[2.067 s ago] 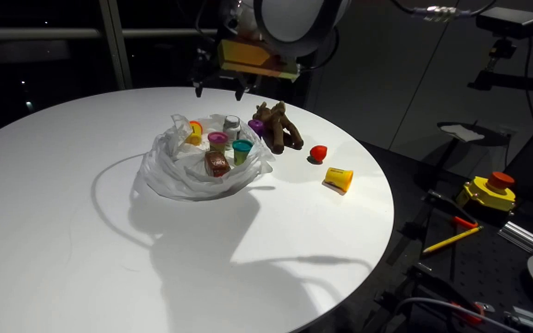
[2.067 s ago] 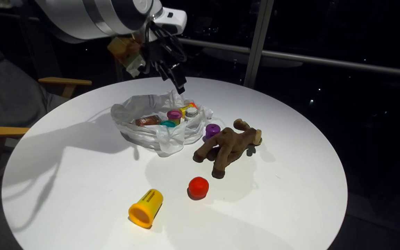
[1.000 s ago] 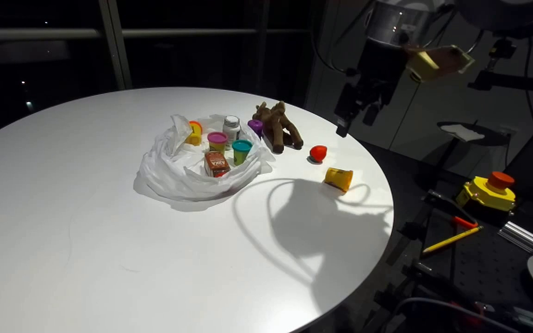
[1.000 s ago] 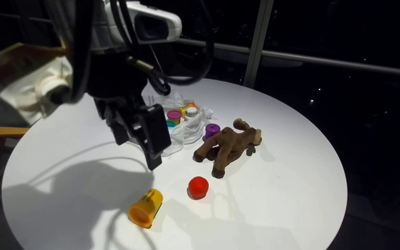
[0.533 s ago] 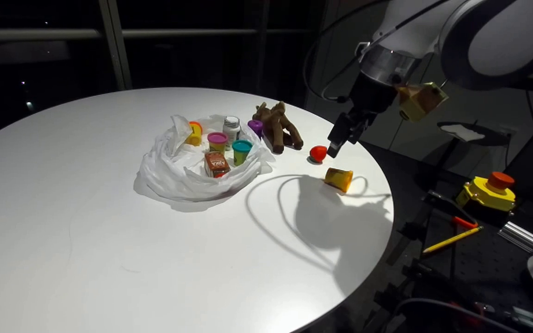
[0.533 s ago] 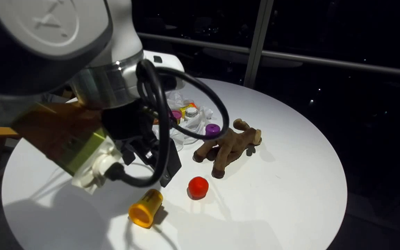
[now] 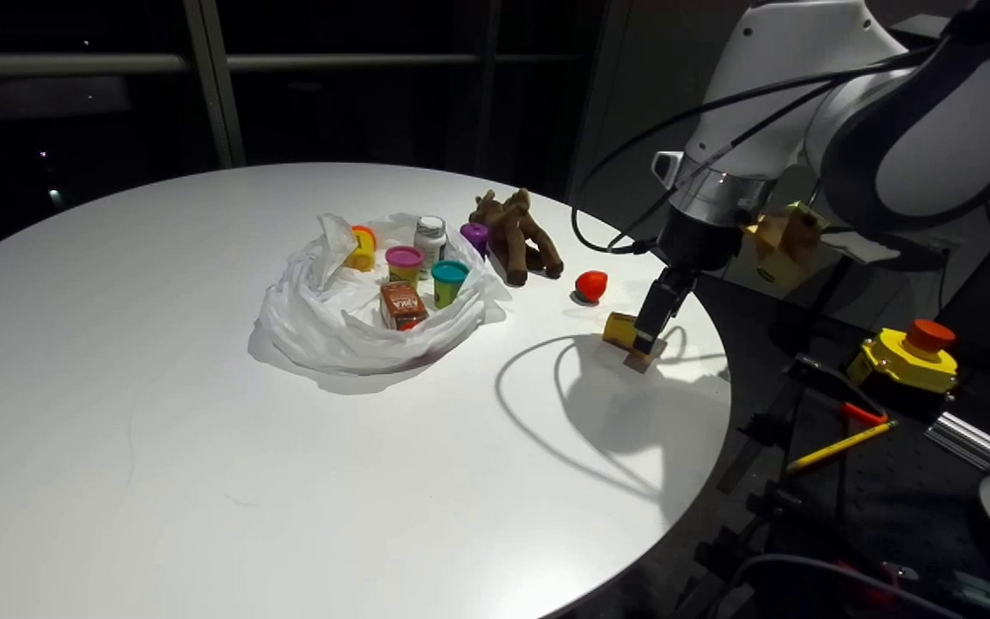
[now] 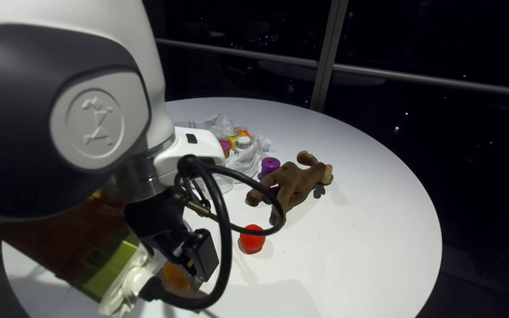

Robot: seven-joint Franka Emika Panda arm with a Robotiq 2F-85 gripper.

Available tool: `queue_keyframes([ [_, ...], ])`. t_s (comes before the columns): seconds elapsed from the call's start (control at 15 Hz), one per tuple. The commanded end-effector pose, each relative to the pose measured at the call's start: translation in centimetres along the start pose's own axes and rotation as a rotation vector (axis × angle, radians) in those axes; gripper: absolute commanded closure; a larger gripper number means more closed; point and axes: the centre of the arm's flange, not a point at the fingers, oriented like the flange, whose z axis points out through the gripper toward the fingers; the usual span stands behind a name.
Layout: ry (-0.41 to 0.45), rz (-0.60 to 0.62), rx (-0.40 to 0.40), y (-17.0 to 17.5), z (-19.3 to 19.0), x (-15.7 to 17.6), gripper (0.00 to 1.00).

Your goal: Pick the bottles and objects on the table and put them in the plastic bag

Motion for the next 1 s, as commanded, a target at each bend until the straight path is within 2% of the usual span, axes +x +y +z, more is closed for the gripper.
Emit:
queue_keyframes([
  [0.0,0.016,-0.046,-0.022,0.2,0.3,-3.7,0.0],
  [0.47,0.044,-0.088,-0.029,0.8,1.5,-3.9,0.0],
  [0.73,0.036,-0.082,-0.018,0.3,2.1,-4.2,0.0],
  [0.93,0.06,-0.062,0.001,-0.4,2.4,-4.0,0.0],
])
